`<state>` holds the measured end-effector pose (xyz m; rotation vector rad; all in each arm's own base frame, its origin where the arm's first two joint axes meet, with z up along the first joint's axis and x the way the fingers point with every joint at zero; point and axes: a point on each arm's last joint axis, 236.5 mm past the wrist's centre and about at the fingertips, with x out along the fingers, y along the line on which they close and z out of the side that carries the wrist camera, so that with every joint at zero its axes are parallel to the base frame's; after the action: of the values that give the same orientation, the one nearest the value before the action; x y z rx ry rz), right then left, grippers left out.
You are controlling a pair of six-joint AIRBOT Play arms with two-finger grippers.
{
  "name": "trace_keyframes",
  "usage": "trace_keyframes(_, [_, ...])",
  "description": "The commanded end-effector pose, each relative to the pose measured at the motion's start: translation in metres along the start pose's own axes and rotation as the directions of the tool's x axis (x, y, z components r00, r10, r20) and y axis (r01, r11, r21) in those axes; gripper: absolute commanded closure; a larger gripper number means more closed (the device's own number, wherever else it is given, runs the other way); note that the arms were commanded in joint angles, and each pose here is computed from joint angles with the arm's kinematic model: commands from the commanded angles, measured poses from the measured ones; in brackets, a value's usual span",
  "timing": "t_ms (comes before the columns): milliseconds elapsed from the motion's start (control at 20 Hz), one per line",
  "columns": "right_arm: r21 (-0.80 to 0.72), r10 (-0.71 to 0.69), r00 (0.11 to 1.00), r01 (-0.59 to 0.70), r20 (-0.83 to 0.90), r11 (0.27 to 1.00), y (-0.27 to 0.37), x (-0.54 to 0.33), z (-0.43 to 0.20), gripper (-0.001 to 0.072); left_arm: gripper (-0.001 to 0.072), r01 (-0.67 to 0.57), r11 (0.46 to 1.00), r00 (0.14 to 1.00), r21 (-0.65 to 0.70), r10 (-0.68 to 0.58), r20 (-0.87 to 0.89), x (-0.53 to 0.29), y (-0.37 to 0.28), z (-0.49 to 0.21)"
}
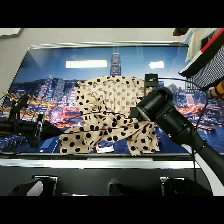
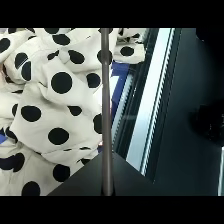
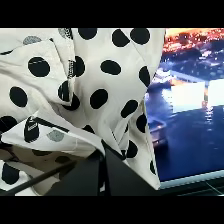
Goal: Fold the clothes and pants, and hang the long-sleeved shirts on hangers.
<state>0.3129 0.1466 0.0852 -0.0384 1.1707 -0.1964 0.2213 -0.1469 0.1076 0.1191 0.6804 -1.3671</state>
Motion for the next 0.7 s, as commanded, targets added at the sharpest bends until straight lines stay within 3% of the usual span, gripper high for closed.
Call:
trace_keyframes(0, [-0.014, 0.039, 0.999, -0.039, -0.012, 0.999, 0.008, -0.006, -0.002, 0.0692, 0.0695, -0.018, 1.0, 1.0, -0.002, 0.018, 0.02, 0.004, 0.008, 0.005])
trace_keyframes(200, [0.0, 0.094, 0.995, -0.094, 0.018, 0.996, 0.009, -0.023, 0.003, 0.0692, 0.0695, 0.033, 0.999, 0.999, 0.012, -0.033, 0.001, 0.019, 0.002, 0.005])
trace_keyframes(450, [0.026, 0.169, 0.984, -0.171, 0.055, 0.985, 0.012, -0.051, 0.011, 0.0692, 0.0695, -0.032, 0.999, 0.999, 0.039, 0.032, 0.002, 0.033, 0.019, 0.013])
trace_keyframes(650, [0.031, 0.233, 0.968, -0.237, 0.092, 0.971, 0.022, -0.069, 0.023, 0.0693, 0.0695, 0.014, 0.999, 1.0, 0.051, -0.013, -0.016, 0.046, 0.011, 0.012])
